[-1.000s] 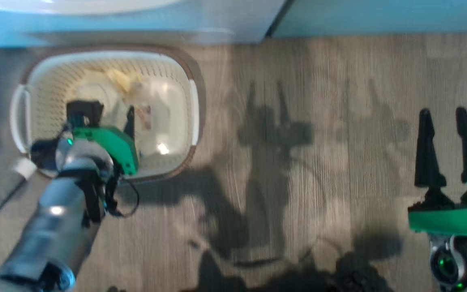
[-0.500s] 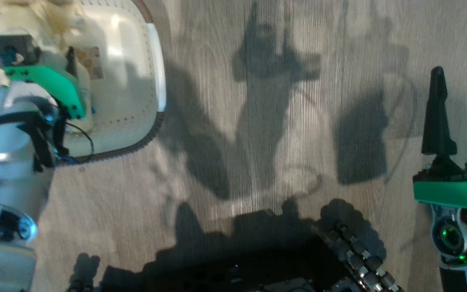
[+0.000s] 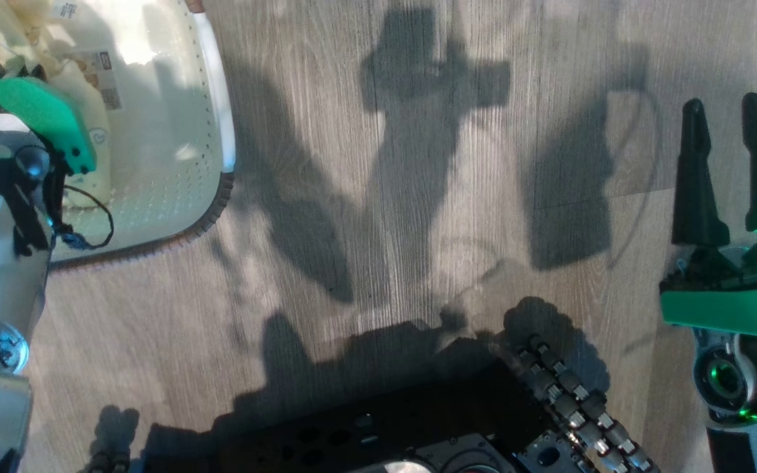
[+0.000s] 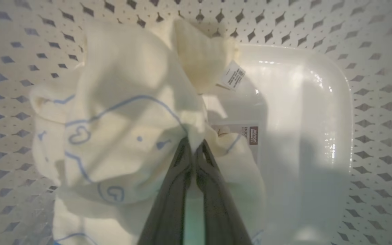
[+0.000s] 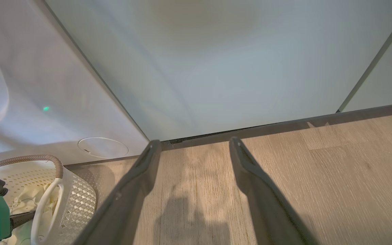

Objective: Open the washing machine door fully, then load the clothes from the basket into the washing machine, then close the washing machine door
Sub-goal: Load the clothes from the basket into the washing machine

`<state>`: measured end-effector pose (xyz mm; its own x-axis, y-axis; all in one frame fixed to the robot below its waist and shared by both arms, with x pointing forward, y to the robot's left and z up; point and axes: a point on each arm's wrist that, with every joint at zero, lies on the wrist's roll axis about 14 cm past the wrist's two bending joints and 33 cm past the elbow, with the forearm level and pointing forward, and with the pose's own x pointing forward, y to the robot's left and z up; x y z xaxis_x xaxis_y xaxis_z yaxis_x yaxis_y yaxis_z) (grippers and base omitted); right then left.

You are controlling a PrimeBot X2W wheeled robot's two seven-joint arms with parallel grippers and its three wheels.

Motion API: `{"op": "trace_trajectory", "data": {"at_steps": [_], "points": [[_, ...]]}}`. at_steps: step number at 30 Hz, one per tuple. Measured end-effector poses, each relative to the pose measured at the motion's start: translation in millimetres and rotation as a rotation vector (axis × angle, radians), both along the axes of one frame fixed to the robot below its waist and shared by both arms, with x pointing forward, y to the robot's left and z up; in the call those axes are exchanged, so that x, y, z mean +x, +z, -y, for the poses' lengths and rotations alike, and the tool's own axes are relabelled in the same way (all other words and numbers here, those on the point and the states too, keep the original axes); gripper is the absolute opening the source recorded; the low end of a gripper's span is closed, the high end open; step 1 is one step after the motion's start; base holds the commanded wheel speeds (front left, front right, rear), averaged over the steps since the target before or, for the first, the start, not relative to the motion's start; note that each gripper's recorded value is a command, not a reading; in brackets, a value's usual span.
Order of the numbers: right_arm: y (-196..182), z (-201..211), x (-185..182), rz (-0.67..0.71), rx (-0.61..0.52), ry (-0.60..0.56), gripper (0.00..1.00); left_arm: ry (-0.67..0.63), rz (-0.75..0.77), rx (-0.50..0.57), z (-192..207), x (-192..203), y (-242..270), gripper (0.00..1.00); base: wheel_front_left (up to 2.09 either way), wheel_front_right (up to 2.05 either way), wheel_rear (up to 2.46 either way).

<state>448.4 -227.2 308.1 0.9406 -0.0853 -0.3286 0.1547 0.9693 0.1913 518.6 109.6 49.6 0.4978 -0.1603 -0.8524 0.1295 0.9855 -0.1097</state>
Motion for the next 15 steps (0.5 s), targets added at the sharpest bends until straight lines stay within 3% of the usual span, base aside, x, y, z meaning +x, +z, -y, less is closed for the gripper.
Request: {"op": "trace_trajectory", "data": {"at_steps": [15], "points": [[9,-8,7,0.037,0.022,0.015,1.0,0.016,0.19,0.023,-10,30,37,0.0,0.0,0.0,0.0]]}}
